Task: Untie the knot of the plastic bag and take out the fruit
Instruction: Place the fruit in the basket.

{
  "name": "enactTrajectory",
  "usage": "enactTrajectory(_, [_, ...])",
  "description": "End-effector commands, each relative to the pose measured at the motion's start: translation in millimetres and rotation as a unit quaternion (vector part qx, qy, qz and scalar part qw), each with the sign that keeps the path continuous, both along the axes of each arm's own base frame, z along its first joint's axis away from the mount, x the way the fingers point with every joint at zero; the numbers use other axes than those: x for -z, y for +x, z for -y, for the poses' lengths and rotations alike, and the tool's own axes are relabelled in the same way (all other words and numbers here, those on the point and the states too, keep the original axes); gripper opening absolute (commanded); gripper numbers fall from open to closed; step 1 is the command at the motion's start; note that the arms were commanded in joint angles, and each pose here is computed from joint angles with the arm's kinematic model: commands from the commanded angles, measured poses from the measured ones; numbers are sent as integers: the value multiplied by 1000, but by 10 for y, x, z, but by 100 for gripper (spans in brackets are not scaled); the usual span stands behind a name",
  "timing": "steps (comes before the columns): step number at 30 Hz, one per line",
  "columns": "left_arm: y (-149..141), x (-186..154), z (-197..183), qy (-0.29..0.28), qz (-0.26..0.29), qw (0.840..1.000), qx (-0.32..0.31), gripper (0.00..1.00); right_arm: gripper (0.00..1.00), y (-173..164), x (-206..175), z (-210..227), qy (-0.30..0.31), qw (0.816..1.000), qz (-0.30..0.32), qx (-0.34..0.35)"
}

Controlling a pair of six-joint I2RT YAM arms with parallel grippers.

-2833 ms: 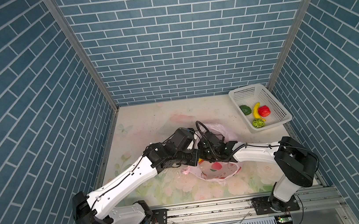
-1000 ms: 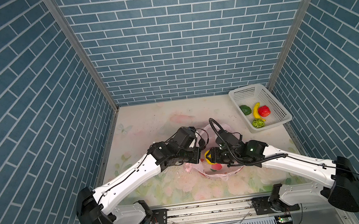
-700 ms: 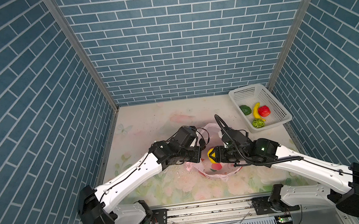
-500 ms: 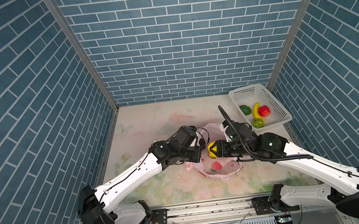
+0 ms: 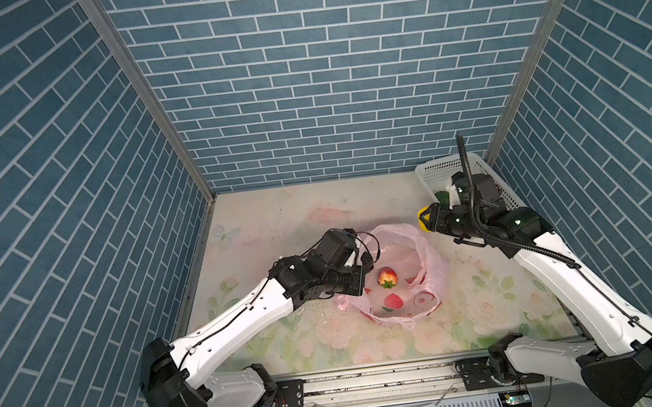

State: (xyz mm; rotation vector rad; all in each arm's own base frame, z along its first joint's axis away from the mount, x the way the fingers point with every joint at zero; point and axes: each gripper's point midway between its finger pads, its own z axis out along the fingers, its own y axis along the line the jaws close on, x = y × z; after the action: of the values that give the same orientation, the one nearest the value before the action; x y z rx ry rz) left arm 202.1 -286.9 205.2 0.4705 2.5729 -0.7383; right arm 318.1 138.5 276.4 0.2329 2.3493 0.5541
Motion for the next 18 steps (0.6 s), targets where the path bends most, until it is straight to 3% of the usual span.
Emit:
enactTrajectory(1, [-2,-88,-26,-9,5,1000,-3,0,47,361,-129,246,-5,999,42,19])
enactTrajectory(8, [-19,-95,-52,-14,7,1000,-6,0,47,1133,168,950,9,995,32,94])
enactTrajectory(15, [-24,-100,-53,-16,6,1000,-7,0,47,1862,754,1528,14,989,-1,148])
enactTrajectory(18, [-30,-108,-63,-17,5,1000,-9,0,59,2075,931,1650,18,988,-17,155])
